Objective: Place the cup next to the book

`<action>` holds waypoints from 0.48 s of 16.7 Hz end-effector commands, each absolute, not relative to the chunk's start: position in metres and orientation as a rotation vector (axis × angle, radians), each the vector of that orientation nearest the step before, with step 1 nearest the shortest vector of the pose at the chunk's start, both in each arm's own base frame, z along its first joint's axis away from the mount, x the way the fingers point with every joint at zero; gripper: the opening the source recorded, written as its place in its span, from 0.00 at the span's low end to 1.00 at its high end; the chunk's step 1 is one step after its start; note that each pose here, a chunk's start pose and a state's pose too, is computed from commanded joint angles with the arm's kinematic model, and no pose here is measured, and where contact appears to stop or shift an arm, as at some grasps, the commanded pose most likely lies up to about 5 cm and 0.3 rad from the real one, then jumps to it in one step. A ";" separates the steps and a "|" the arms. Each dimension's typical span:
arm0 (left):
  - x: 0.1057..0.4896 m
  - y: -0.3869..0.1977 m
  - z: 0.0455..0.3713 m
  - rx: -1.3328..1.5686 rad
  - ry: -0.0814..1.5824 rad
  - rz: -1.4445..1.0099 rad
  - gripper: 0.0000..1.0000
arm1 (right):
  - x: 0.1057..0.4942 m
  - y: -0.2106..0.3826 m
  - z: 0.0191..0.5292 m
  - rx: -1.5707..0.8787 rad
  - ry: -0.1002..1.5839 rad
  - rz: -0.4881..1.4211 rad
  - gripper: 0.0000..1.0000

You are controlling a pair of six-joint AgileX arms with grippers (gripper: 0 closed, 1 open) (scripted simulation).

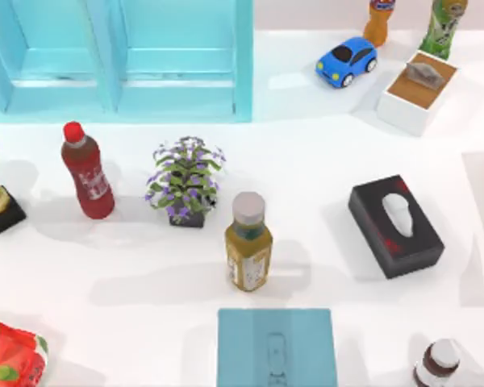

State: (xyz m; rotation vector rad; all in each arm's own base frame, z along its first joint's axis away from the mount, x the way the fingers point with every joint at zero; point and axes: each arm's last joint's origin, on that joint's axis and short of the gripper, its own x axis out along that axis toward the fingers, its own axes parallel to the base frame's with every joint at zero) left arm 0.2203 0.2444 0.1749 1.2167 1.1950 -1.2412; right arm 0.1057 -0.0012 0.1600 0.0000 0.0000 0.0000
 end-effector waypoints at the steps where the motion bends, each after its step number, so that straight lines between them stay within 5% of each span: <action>1: 0.220 0.244 0.182 1.220 1.197 -1.233 0.00 | 0.106 -0.001 0.160 0.000 0.000 0.000 1.00; 8: 0.221 0.244 0.188 1.228 1.200 -1.224 0.00 | 0.106 -0.001 0.160 0.000 0.000 0.000 1.00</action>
